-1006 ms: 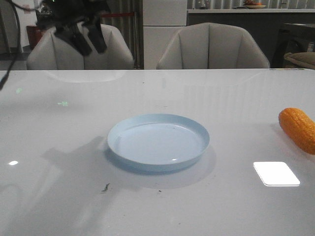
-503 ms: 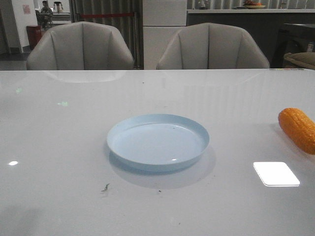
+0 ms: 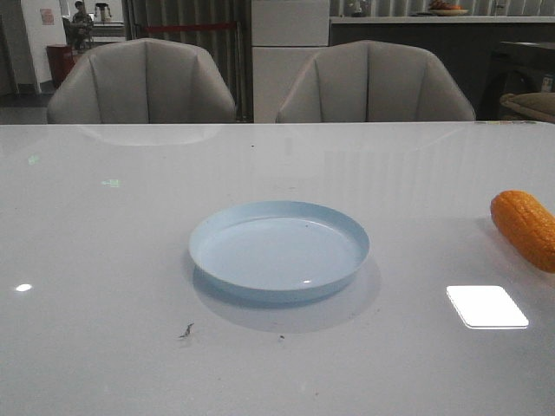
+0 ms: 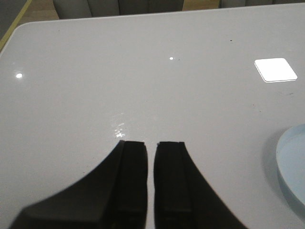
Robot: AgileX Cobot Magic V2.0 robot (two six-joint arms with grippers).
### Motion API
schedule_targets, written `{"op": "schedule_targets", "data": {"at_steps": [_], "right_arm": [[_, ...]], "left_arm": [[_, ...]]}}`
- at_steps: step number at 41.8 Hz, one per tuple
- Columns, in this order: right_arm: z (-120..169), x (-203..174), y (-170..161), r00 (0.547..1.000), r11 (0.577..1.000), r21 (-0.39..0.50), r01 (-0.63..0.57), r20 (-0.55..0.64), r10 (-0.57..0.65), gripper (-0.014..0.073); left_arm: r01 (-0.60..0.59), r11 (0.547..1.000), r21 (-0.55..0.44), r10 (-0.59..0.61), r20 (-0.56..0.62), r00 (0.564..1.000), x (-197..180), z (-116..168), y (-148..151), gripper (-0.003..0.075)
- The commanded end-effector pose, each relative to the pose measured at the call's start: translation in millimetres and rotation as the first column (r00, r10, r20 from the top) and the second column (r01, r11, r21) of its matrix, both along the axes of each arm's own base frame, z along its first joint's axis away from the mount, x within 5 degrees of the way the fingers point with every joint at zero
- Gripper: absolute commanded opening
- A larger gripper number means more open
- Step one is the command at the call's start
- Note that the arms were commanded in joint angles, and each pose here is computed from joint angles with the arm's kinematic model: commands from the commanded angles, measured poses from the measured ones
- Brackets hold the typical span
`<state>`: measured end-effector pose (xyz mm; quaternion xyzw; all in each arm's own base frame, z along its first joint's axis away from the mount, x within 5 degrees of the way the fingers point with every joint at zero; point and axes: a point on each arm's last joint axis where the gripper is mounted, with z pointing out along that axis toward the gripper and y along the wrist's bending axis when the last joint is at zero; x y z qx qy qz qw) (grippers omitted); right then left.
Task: Place corn on plate with both arms
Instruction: 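Lower the right gripper around the orange corn cob and grasp it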
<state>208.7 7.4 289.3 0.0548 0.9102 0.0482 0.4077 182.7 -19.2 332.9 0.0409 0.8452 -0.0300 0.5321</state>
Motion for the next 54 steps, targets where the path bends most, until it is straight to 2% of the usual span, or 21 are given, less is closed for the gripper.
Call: {"op": "schedule_targets", "data": {"at_steps": [1,9,12,24,37,54], "right_arm": [[28.9,23.7,-0.8,0.998,1.0,-0.012,0.001,0.064,0.0,0.0539],[46.7,77.4,-1.3,0.998,0.999,-0.05,-0.005,0.068,0.009,0.0541],[42.8,96.8,-1.8,0.999,0.998,-0.069,-0.009,0.044,0.012,0.0543],[-14.4,156.1,-1.3,0.982,0.996,-0.082,-0.027,-0.186,0.012,0.0544],[-71.6,177.4,-0.8,0.943,0.996,-0.08,-0.04,-0.332,0.011,0.0543],[-99.9,184.1,-0.7,0.92,0.996,-0.078,-0.045,-0.392,0.011,0.0526]], "left_arm": [[-0.007,1.0,-0.028,0.009,0.087,0.996,-5.4,16.4,0.7,0.015],[-0.007,0.999,-0.033,0.009,0.074,0.997,-5.7,15.4,0.6,0.015],[-0.007,0.999,-0.044,0.01,0.069,0.998,-5.5,14.9,0.2,0.015],[-0.008,0.998,-0.061,0.011,0.059,0.998,-5.8,14.3,-0.4,0.015],[-0.008,0.998,-0.059,0.01,0.045,0.999,-6.3,13.0,-0.4,0.015],[-0.008,0.998,-0.059,0.01,0.045,0.999,-6.3,13.1,-0.4,0.015]]}}
